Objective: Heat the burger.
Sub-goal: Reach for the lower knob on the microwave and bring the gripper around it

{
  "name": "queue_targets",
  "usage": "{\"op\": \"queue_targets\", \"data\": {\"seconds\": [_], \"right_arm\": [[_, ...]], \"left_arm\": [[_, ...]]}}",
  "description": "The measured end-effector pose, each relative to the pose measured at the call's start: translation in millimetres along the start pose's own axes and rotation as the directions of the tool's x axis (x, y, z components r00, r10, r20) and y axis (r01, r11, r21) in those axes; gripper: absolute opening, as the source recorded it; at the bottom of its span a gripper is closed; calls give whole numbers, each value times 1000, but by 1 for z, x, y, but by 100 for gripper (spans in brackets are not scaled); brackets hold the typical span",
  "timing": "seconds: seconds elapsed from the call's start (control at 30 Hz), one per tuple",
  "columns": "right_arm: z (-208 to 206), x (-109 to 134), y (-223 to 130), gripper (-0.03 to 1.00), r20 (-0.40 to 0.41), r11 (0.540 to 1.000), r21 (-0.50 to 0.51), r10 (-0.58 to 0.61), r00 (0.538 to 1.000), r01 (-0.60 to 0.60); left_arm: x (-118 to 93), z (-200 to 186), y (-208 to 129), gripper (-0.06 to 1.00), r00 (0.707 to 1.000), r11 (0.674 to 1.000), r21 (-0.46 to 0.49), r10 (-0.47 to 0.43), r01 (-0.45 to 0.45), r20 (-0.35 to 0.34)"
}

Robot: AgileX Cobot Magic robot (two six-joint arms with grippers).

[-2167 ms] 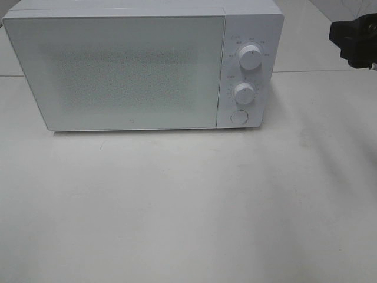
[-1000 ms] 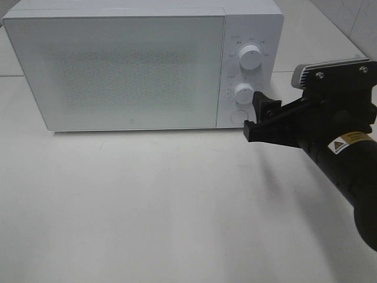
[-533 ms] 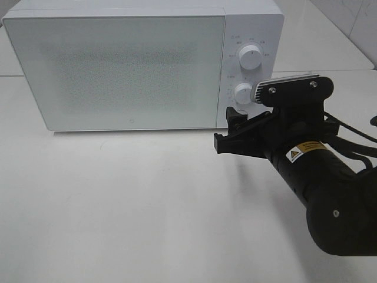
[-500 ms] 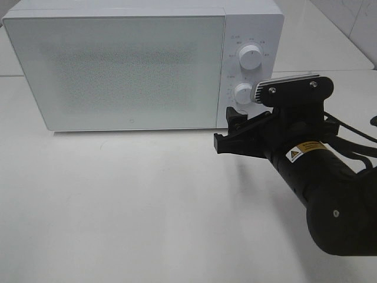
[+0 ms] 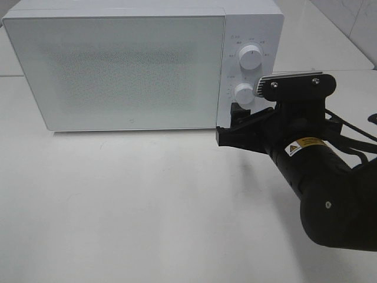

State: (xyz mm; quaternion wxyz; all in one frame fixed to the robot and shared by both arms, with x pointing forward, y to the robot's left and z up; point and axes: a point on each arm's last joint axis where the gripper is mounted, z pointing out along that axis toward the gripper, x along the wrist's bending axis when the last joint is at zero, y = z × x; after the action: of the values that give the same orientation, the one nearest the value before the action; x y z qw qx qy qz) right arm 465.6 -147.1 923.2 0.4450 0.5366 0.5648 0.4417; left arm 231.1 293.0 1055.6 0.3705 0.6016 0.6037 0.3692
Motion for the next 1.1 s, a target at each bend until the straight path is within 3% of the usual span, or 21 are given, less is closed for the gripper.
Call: {"op": "queue_targets", "data": {"seconds": [0.33, 0.7, 1.1], "right_arm": [[23, 14, -8, 76, 28, 1000, 9, -13, 1000, 13], [58, 10, -6, 76, 113, 1000, -12, 28, 993, -27], [86, 10, -5, 76, 152, 998, -38, 56, 987, -51]], "left_arm": [[0, 0, 0, 97, 1000, 1000, 0, 0, 0, 0], [0, 0, 0, 97, 1000, 1000, -1, 0, 0, 0], [0, 0, 0, 97, 1000, 1000, -1, 0, 0, 0]]}}
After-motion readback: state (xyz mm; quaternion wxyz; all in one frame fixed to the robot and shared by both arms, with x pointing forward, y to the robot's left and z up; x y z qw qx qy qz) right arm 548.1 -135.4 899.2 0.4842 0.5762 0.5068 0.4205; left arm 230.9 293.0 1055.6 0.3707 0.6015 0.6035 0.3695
